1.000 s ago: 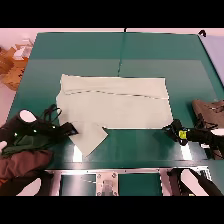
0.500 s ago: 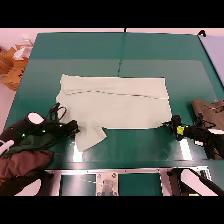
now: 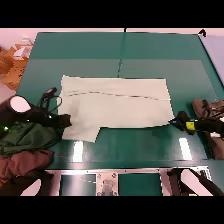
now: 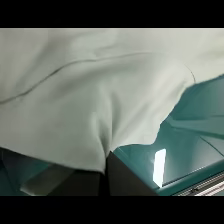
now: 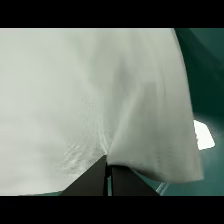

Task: Fold the shirts.

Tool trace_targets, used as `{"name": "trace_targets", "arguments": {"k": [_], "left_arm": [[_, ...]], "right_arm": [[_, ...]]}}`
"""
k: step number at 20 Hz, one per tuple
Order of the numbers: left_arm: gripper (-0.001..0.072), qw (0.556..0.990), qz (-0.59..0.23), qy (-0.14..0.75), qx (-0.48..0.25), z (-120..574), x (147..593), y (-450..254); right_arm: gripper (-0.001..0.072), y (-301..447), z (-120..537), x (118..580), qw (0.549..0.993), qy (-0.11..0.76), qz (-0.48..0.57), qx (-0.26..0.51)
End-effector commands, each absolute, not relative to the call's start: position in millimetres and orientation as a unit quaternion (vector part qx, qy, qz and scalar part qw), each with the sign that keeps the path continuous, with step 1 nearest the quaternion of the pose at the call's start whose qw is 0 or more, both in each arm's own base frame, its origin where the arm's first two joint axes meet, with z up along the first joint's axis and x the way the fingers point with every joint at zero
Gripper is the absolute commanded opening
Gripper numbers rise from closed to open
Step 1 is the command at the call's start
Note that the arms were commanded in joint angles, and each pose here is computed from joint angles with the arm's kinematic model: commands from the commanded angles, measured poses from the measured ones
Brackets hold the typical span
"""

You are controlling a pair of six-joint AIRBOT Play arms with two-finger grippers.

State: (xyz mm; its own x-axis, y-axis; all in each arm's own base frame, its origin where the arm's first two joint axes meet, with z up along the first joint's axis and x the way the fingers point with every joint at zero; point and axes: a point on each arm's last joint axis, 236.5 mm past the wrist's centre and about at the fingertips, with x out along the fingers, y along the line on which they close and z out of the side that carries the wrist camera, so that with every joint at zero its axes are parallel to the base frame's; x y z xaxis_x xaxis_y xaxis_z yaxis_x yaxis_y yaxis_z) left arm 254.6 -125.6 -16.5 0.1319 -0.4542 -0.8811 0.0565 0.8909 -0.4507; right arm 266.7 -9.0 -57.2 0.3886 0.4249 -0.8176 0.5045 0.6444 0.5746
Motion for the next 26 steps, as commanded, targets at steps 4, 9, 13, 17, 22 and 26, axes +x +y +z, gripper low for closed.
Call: {"name": "trace_targets", "arguments": {"k": [4,9,13,17,22,26], "left_arm": [[0.0032,0.794,-0.192,0.562,-0.128,53,308,-126],[0.0031,0.804,-0.186,0.553,-0.111,49,393,-125],[0.0032,0.822,-0.170,0.530,-0.120,38,473,-119],[0.0033,0.817,-0.177,0.532,-0.135,-6,522,-127],[0.0691,0.862,-0.154,0.440,-0.198,-23,589,-130],[0.0709,0.868,-0.159,0.410,-0.229,30,606,-106]], "right_arm": [[0.0018,-31,11,304,0.776,0.496,-0.028,0.389],[0.0019,-11,21,392,0.800,0.471,0.015,0.371],[0.0018,-4,1,474,0.798,0.478,0.032,0.365],[0.0019,10,-60,522,0.771,0.518,0.042,0.369],[0.0428,-13,-86,567,0.774,0.500,0.028,0.386],[0.0474,-63,-37,563,0.789,0.498,0.058,0.356]]}}
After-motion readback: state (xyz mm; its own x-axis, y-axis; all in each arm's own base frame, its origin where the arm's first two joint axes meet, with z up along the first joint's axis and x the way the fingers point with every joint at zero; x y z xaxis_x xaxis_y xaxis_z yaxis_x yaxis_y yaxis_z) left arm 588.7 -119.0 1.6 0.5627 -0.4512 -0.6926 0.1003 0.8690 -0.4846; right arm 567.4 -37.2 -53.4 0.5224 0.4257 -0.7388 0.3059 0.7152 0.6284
